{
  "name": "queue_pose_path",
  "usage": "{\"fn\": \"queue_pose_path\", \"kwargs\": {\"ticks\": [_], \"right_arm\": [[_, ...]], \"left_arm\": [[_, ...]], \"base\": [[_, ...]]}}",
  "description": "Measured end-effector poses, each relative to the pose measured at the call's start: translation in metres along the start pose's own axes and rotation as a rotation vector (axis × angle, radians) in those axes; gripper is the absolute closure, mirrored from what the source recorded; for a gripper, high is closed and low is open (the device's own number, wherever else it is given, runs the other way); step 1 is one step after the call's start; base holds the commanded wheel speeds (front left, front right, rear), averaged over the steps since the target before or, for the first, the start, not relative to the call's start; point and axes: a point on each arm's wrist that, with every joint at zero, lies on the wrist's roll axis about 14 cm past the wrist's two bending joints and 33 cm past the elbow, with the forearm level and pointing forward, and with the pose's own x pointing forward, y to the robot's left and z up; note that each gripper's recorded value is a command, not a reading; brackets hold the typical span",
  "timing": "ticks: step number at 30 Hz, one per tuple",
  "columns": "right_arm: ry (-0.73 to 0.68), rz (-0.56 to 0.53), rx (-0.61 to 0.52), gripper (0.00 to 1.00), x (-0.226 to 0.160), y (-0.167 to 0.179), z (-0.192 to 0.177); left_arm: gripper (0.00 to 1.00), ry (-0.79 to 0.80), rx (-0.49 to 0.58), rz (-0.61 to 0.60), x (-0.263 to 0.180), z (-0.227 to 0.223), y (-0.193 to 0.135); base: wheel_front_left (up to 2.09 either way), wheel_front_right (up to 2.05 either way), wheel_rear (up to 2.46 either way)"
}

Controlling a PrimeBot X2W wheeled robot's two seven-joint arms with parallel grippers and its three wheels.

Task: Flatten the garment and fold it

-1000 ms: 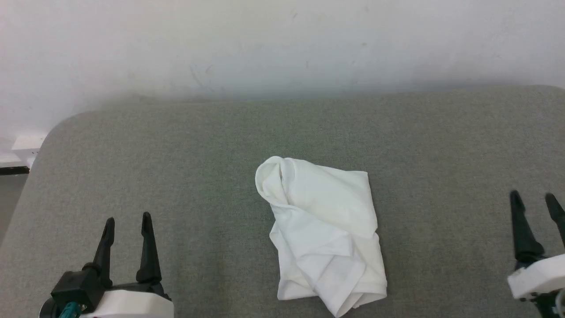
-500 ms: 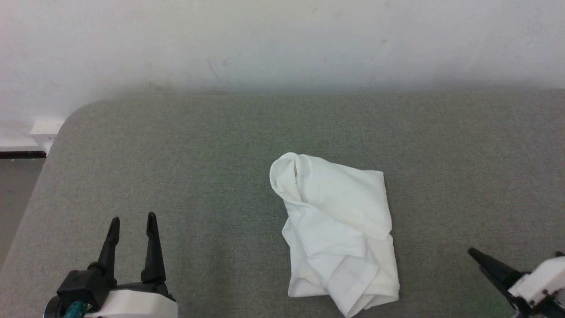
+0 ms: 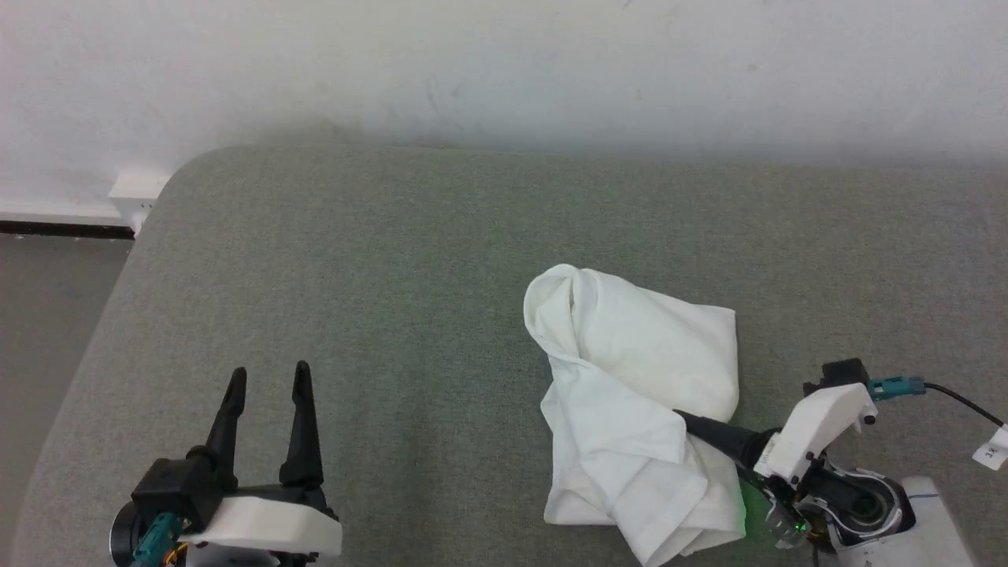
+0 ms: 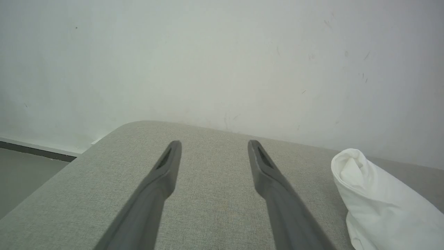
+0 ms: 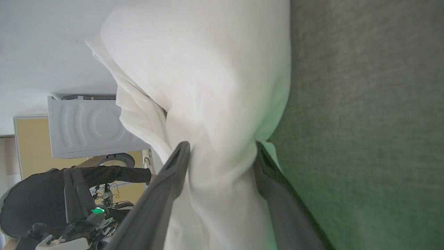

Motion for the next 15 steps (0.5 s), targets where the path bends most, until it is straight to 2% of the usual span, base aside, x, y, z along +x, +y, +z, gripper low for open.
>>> {"fn": "queue_pose_path", "kwargs": {"ticks": [1,2,5,7,9,10,13,15], "right_arm": [[0.006,-0.009,-0.021,0.9,0.004,0.001,-0.002],[0.016,-0.016,-0.043,1.0,0.007,0.002,-0.005],[0.016,-0.047,-0.151,1.0,0.011,0.004,-0.003],[-0.002,-0.068,-0.286,1.0,0.008,0.009,0.005],[-0.025,-0.091,-0.479,1.0,0.003,0.018,0.015],[-0.035,-0.116,-0.614,1.0,-0.001,0.021,0.02],[-0.042,-0.213,-0.947,1.0,-0.018,0.012,0.034],[-0.038,-0.245,-1.056,1.0,-0.029,0.008,0.038]], "left_arm": [[0.0,-0.001,-0.001,0.005,0.0,0.0,0.001],[0.0,-0.001,-0.002,0.008,-0.001,0.0,0.002],[0.0,0.003,-0.003,0.016,-0.002,-0.001,0.004],[0.0,0.005,-0.004,0.016,-0.002,-0.002,0.003],[0.0,0.005,-0.007,0.007,0.0,-0.002,0.0],[0.0,0.007,-0.005,0.0,0.001,-0.003,-0.002],[0.0,0.006,-0.007,-0.029,0.005,-0.003,-0.011],[0.0,0.003,-0.007,-0.05,0.009,-0.003,-0.017]], "base": [[0.0,0.0,0.0],[0.0,0.0,0.0],[0.0,0.0,0.0],[0.0,0.0,0.0],[0.0,0.0,0.0],[0.0,0.0,0.0],[0.0,0.0,0.0],[0.0,0.0,0.0]]}}
